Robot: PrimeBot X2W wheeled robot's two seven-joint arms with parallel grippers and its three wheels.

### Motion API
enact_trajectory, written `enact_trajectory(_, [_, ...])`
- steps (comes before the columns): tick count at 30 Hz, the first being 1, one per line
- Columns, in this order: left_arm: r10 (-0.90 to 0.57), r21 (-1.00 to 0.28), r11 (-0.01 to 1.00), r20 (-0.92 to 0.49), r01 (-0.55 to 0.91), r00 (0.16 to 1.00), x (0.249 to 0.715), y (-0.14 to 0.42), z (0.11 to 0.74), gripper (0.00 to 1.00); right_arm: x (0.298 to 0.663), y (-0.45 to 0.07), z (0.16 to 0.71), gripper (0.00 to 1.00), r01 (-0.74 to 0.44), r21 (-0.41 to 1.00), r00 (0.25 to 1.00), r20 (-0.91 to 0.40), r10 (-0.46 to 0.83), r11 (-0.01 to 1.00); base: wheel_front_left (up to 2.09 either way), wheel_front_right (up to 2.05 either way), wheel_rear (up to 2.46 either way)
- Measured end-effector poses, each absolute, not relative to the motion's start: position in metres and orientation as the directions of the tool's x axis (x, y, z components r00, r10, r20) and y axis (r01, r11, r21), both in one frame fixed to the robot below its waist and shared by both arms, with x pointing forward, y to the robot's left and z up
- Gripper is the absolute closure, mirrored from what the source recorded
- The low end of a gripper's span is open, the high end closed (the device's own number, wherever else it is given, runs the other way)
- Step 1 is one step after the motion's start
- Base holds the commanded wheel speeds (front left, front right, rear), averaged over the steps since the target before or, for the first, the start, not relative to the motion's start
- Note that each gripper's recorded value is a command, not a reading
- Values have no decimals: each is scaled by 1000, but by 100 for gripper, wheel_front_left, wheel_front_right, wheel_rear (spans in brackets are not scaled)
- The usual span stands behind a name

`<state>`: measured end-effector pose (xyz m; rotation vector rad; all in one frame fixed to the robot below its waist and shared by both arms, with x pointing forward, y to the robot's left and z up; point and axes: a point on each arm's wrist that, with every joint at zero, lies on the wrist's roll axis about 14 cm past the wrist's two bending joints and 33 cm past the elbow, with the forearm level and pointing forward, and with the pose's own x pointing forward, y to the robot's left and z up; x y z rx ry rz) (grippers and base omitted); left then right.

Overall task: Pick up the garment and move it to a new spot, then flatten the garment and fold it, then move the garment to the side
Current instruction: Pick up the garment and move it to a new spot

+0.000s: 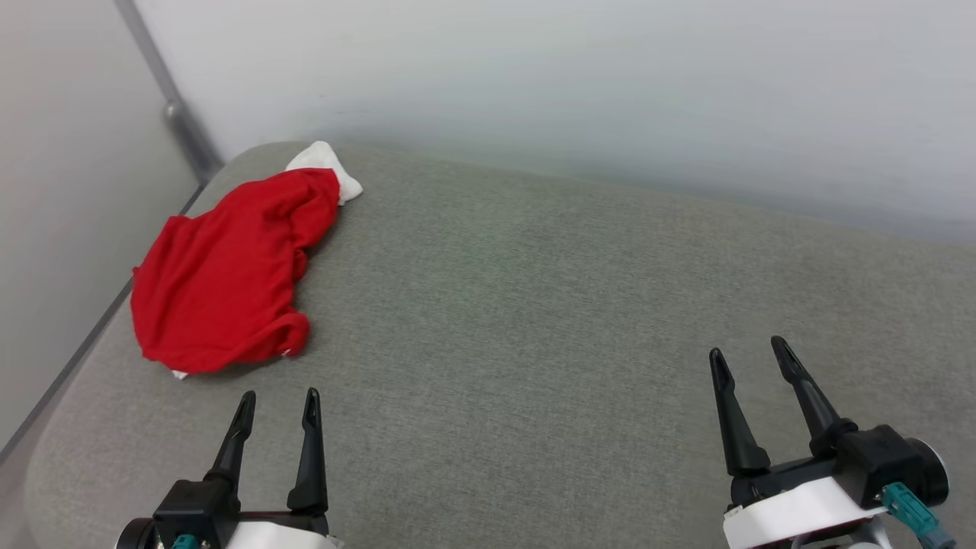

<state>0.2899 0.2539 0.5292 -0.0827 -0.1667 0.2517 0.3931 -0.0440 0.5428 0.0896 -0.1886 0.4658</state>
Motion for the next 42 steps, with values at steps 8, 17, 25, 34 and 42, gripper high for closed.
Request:
enact_trajectory(8, [368,-101,929,161,-356,916,253,282,531,0,387,5,545,0,-578,36,802,205,560,815,0,0,0])
enact_trajectory(17, [444,-110,895,164,-432,881,226,301,531,0,380,37,547,0,-653,36,745,210,633,756,0,0,0])
enact_trajectory(25, [465,-123,885,163,-449,870,217,305,529,0,378,42,549,0,-665,38,735,212,644,746,0,0,0])
enact_trajectory(34, [469,-134,882,143,-453,872,217,308,524,0,379,42,546,0,-666,45,735,207,645,745,0,0,0])
enact_trajectory(42, [431,-136,900,127,-415,893,248,311,524,0,396,36,535,0,-643,43,756,194,625,764,0,0,0])
